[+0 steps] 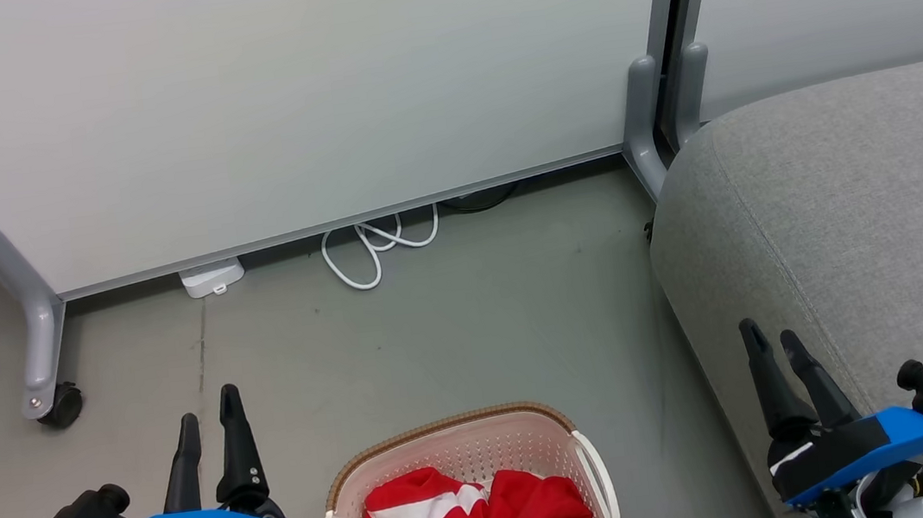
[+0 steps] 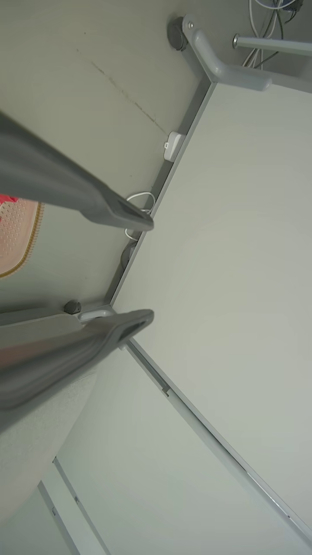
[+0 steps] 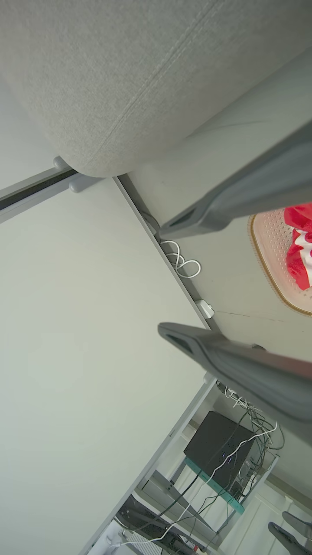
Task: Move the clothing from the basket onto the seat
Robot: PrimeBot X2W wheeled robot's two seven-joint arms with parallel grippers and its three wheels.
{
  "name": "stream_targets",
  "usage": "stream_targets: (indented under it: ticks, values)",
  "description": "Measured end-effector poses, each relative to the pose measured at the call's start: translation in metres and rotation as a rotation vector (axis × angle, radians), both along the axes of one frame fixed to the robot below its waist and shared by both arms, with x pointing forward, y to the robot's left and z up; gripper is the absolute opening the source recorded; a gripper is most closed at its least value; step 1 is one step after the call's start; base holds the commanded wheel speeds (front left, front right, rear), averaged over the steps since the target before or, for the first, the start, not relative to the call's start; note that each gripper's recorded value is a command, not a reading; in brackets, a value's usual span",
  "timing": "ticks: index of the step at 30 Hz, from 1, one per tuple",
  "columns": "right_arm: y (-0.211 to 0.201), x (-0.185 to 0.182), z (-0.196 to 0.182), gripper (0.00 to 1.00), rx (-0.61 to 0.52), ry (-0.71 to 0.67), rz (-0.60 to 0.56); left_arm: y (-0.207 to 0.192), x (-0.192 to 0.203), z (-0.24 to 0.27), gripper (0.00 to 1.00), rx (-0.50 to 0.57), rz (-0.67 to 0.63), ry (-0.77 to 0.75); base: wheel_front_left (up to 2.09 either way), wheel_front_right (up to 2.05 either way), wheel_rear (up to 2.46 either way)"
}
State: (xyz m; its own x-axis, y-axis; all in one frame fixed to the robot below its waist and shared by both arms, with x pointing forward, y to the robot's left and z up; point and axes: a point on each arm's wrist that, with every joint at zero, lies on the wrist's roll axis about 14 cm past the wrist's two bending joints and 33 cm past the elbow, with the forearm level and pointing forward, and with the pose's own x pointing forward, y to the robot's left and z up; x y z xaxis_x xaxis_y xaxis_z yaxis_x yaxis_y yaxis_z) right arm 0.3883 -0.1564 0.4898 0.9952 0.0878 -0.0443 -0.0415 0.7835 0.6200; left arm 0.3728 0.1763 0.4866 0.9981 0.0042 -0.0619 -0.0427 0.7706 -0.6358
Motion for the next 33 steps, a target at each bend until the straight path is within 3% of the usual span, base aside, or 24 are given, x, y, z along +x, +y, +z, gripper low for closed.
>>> stream_targets:
  ticks: [18, 33]
  values:
    - [0.005, 0.001, 0.005, 1.0, -0.208, -0.043, 0.031, -0.009, -0.003, -0.003, 1.0, 0.208, -0.043, -0.018, 0.0, 0.0, 0.0]
    - [0.014, 0.003, 0.009, 1.0, -0.319, -0.076, 0.065, -0.016, -0.005, -0.005, 1.0, 0.345, -0.082, -0.038, 0.0, 0.0, 0.0]
